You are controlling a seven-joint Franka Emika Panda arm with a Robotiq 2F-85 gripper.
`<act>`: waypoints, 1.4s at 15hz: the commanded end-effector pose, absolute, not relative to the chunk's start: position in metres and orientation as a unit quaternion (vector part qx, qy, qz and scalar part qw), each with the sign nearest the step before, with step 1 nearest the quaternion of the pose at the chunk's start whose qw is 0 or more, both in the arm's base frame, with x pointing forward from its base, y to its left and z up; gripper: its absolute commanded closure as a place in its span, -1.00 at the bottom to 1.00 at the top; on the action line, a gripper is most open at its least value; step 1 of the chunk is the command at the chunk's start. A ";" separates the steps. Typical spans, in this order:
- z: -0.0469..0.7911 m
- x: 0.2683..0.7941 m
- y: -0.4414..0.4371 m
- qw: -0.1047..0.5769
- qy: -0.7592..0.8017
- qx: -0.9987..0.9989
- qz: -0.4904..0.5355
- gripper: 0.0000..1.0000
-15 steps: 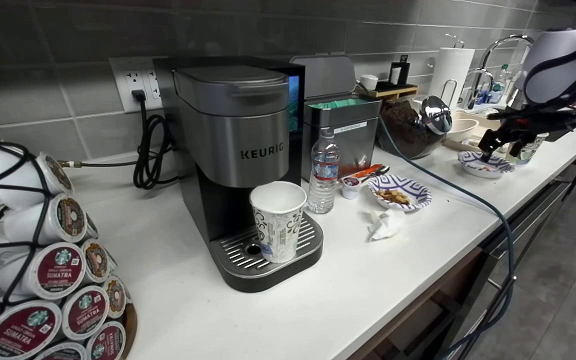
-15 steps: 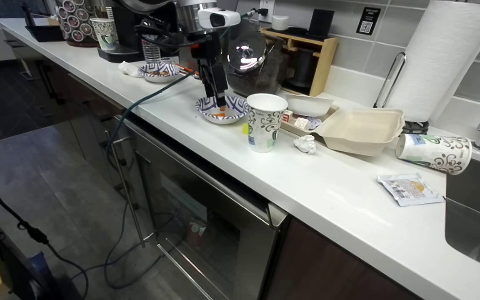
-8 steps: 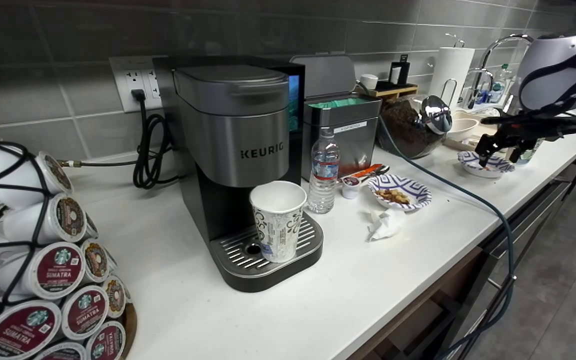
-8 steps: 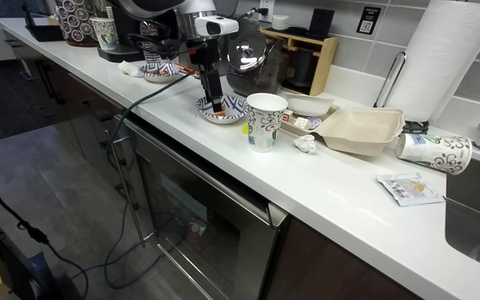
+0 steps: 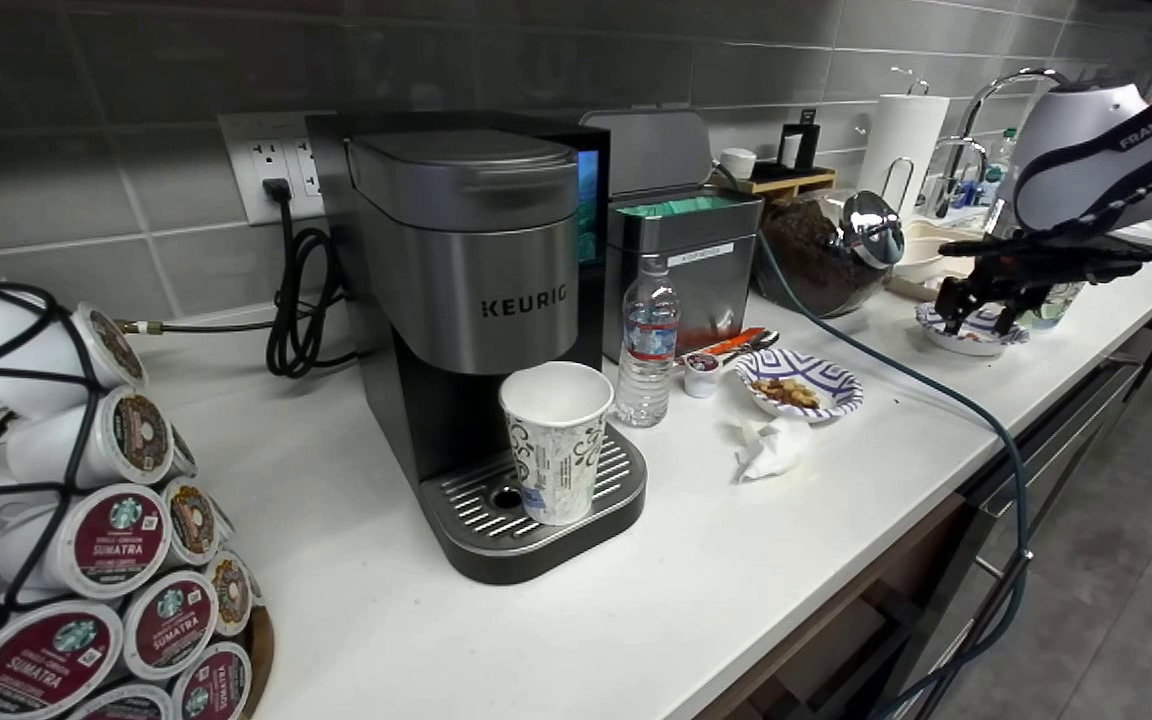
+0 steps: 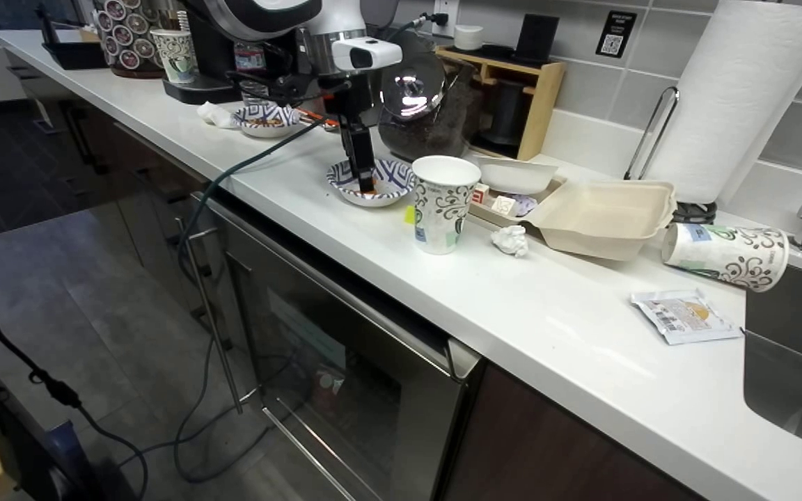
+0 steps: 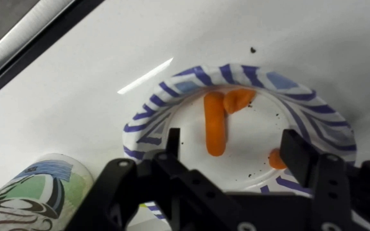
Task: Pick up one orange object from the black and white bowl and put it in the white bowl.
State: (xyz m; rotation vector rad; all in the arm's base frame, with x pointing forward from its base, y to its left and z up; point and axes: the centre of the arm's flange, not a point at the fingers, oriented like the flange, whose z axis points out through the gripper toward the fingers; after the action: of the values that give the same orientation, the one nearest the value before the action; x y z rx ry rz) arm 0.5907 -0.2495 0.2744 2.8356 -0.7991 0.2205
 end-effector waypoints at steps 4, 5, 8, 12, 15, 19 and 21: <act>0.241 0.614 -0.267 0.088 -0.312 0.945 0.053 -0.21; 0.238 0.616 -0.272 0.086 -0.319 0.942 0.048 0.07; 0.250 0.616 -0.284 0.080 -0.335 0.938 0.037 0.47; 0.278 0.611 -0.292 0.074 -0.344 0.936 0.033 1.00; 0.315 0.608 -0.298 0.054 -0.346 0.934 0.071 0.91; 0.368 0.610 -0.302 0.013 -0.375 0.918 0.129 0.91; 0.364 0.615 -0.304 0.030 -0.371 0.920 0.122 0.66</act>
State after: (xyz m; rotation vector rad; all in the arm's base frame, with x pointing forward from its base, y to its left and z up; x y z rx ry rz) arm 0.6153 -0.3038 0.3645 2.8360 -1.1448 0.3786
